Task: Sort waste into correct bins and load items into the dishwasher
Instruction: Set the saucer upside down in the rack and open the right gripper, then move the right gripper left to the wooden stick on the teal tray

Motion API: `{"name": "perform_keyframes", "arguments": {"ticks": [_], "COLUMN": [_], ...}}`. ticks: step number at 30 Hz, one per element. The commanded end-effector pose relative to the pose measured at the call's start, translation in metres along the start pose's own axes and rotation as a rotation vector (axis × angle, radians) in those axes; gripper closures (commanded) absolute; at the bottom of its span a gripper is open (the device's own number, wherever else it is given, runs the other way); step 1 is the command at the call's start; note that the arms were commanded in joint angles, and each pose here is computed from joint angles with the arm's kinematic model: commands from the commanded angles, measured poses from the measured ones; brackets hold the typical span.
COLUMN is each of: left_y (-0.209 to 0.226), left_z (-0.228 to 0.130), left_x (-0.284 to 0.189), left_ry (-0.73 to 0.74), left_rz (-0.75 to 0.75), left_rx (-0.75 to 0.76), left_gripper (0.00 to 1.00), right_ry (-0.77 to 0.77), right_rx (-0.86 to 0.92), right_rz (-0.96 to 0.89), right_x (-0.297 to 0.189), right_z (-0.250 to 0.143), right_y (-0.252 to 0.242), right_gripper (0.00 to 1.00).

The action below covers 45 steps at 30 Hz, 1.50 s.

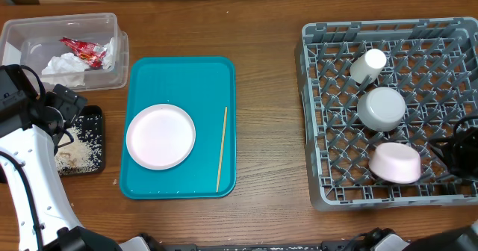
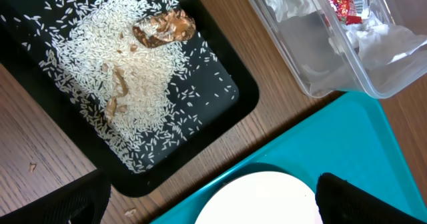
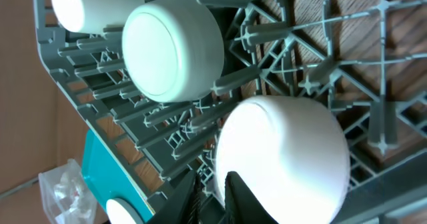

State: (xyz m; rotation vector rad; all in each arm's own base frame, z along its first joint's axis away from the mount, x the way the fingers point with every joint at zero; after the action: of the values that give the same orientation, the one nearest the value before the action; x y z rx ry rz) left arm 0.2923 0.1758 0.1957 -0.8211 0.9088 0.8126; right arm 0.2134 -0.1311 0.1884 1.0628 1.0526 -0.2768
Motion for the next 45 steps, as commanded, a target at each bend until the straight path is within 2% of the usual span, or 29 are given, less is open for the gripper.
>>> {"name": "perform_keyframes", "arguments": {"ticks": [1,3,7,19,29,37,45], "left_y": [-0.002,-0.002,-0.002,-0.002,-0.002,-0.002,-0.002], "left_z": [0.002,0.002,0.002,0.002,0.002,0.002,0.002], "left_x": [-0.001,-0.001,-0.001,-0.001,-0.001,-0.001,-0.001], "left_ry": [-0.004,-0.004,-0.004,-0.004,-0.004,-0.004,-0.004], "left_rz": [-0.008,-0.008,-0.008,-0.008,-0.008,-0.008,-0.008], "left_rx": [-0.009,-0.009,-0.009,-0.009,-0.009,-0.009,-0.009], "left_gripper": [0.0,0.0,0.0,0.0,0.0,0.0,0.01], "right_ry": [-0.087,-0.093,-0.073,-0.022,-0.057,0.014,0.009], "right_rx": [-0.058,-0.106,-0.145,-0.134,-0.141,-0.047,-0.022], "right_rz": [-0.01,-0.017,-0.026,-0.058,-0.262,-0.4,-0.405], "right_x": [-0.022,-0.026,-0.02,0.042,0.061,0.067,0.05], "right_z": [-0.004,-0.011,-0.02,-0.026,-0.023,-0.036,-0.044], "right_y": [0.013,0.017,0.021,0.013,0.012,-0.011,-0.007], "right_gripper": [0.84,0.85,0.96,0.96,0.96,0.96,0.96]}}
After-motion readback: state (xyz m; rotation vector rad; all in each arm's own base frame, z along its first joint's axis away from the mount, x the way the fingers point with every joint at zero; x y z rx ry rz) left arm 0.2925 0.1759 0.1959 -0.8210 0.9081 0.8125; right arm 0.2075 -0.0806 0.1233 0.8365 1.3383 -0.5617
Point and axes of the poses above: each gripper's point midway between its finger pads, its own x axis out along the fingers, its own y axis along the line the jaws close on, z = x × y, the point moved 2 cm from there along -x, back along the fingers, and after that the axes turned 2 degrees about -x, right-handed, at the moved point
